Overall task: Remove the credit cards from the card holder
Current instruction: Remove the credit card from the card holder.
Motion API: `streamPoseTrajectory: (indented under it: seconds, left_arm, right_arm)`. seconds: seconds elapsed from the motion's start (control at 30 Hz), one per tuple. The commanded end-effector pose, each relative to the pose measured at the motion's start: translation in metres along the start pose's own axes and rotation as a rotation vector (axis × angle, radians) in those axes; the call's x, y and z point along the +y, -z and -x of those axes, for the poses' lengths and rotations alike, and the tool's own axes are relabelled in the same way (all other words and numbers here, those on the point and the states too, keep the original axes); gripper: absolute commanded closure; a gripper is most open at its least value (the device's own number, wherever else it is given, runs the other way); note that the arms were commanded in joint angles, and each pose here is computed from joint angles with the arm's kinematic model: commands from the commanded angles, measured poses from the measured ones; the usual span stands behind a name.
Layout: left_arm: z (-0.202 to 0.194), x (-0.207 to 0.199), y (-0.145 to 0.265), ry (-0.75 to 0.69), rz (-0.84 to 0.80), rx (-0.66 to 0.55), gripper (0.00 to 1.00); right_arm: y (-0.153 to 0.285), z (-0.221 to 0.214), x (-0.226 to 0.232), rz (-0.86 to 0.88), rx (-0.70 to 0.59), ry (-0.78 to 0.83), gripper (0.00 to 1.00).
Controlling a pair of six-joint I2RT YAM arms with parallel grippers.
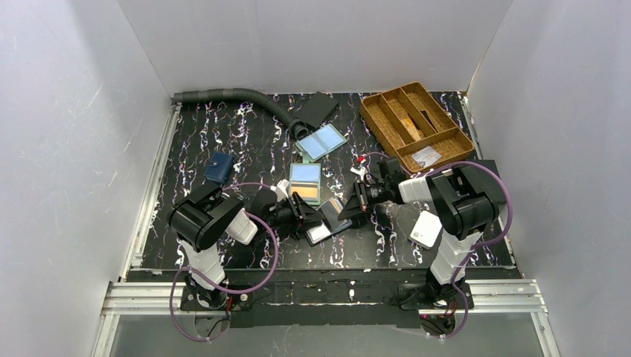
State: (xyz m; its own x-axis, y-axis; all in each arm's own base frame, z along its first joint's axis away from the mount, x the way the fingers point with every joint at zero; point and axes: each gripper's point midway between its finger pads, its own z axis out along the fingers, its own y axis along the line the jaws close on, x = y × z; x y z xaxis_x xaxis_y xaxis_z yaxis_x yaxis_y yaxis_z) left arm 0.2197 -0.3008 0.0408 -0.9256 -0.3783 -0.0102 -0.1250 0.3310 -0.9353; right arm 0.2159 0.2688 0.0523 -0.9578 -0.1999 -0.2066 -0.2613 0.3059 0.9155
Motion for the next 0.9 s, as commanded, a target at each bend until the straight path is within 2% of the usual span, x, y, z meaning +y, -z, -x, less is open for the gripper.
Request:
streamPoseTrajectory:
  seconds: [0.0, 0.3, 0.5, 0.57, 0.77, 0.87]
  left_arm:
    - [0.004, -0.011, 0.002, -0.023, -0.027, -0.017, 0.60]
    - [0.010, -0.024, 0.000, -0.021, -0.067, -0.041, 0.59]
    - [0.020, -0.043, -0.001, 0.016, -0.157, -0.086, 0.62]
    - [0.022, -0.046, -0.002, 0.027, -0.176, -0.090, 0.68]
    - [0.022, -0.043, -0.001, 0.030, -0.175, -0.095, 1.00]
    - [0.022, -0.039, 0.001, 0.033, -0.168, -0.088, 1.00]
  right_arm:
    - [0.004, 0.002, 0.025, 0.115, 0.015, 0.021, 0.99]
    - [0.004, 0.003, 0.029, 0.137, 0.018, 0.013, 0.99]
    - [0.003, 0.001, 0.033, 0.155, 0.028, 0.010, 0.99]
    - [0.003, 0.001, 0.032, 0.153, 0.027, 0.009, 0.99]
    - [0.002, 0.000, 0.025, 0.122, 0.030, 0.003, 0.99]
    - [0.001, 0.001, 0.020, 0.098, 0.027, 0.008, 0.99]
